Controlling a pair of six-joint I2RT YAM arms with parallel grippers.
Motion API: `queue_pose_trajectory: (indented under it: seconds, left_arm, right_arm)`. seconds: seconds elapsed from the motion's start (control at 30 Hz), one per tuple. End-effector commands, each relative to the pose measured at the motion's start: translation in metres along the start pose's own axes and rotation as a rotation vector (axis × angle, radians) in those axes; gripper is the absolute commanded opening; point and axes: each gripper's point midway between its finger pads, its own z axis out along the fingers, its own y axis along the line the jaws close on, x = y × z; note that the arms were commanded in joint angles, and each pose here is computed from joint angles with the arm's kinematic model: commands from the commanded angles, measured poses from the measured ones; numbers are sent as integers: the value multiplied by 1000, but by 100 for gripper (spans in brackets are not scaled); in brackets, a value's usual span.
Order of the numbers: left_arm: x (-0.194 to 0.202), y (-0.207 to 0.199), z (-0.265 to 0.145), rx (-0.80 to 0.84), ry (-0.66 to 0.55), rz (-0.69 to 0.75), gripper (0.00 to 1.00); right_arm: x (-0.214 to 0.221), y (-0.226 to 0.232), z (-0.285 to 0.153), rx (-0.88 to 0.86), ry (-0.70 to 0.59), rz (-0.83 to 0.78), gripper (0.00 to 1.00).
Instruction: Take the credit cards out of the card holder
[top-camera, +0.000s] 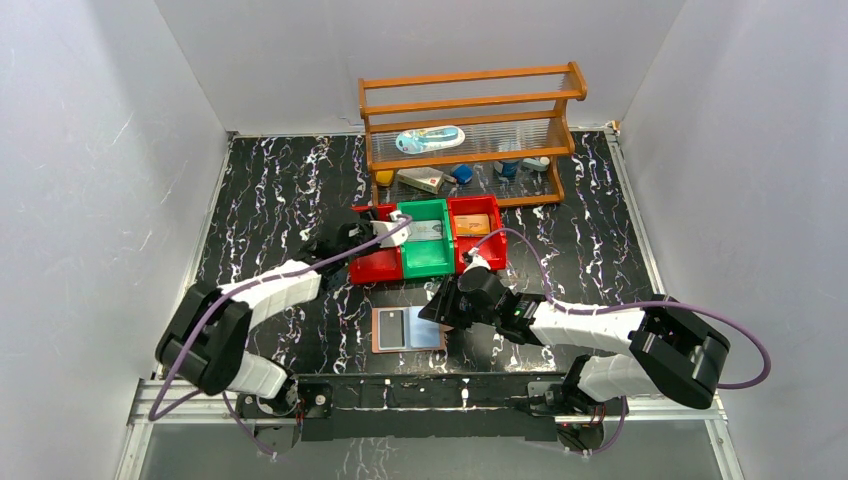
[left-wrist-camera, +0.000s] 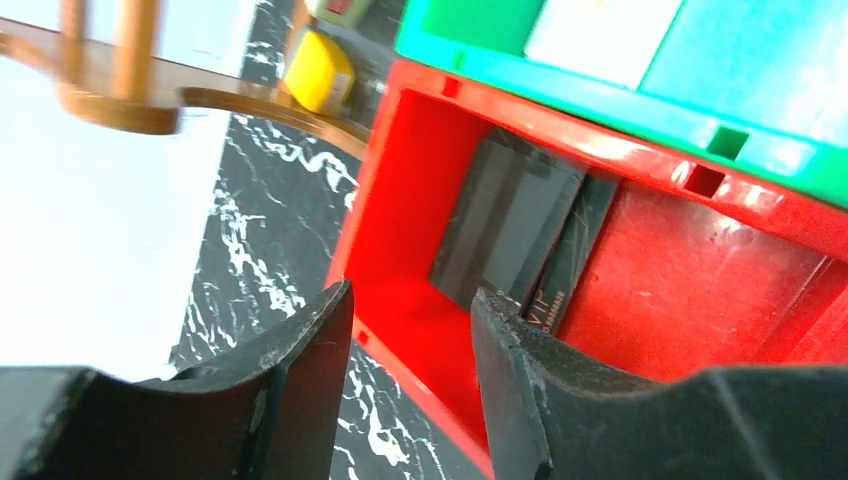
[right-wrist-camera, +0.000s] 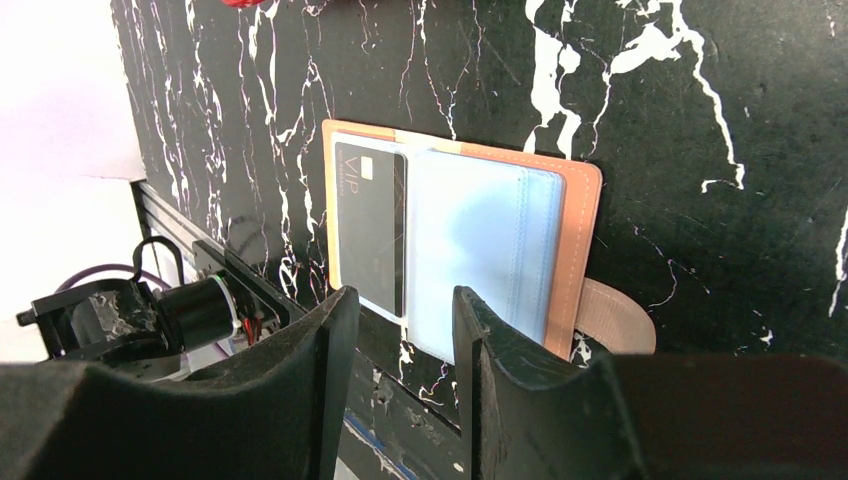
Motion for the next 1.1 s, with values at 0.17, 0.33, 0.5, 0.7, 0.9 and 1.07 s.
queue_pose_trajectory:
  seconds: [0.17,0.33,0.5,0.7,0.9,1.07]
  left_arm:
    - [-57,40,-75,-103,-222,-403,58]
    - [-62,13,-119,-26,-261,-842,69]
    - [-34,-15,-147,-53,-135,-1201,77]
    - [-12,-45,-159,-61,-39,-1443,80]
    - [-18,-61,-167,22,-63,-1465,83]
    - [-11,-67,-168,19,-14,-1477,85]
  right_arm:
    - [-4,12,0,-48,-1,2,49]
    - [-3,24,0,-98,13,-1,51]
    - [5,43,7,-189,65,-10,51]
    - [17,59,29,-190,118,-26,51]
    - [21,42,44,-97,125,-16,50]
    - [30,46,48,-133,169,-27,49]
